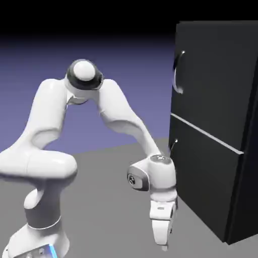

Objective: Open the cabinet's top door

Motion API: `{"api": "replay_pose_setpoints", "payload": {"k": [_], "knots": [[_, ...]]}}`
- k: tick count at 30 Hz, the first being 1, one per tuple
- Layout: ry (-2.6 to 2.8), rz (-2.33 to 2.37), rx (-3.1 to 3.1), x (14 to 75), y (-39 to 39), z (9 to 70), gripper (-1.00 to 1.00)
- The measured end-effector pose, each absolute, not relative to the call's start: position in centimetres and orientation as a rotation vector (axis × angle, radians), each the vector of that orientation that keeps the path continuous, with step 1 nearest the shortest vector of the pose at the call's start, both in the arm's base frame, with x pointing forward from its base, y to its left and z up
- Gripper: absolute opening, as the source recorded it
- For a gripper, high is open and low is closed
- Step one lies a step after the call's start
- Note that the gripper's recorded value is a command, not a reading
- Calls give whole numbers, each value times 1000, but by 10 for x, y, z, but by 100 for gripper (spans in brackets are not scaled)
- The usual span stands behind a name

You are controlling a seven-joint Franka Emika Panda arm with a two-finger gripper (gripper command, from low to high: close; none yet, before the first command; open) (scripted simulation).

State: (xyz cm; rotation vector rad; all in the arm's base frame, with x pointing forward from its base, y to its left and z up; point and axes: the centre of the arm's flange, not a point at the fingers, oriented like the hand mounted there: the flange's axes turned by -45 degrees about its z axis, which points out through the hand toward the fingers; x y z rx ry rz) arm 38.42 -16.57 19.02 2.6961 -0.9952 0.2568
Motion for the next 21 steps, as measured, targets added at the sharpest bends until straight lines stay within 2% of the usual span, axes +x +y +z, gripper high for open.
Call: {"api": "replay_pose_setpoints", "payload": {"k": [6,11,17,21], "knots": [[-942,583,2580,411,-164,254,100],[-823,922,2502,438,-132,324,100],[-578,1378,2412,458,-54,417,100],[-334,1683,2363,460,29,471,100]]}}
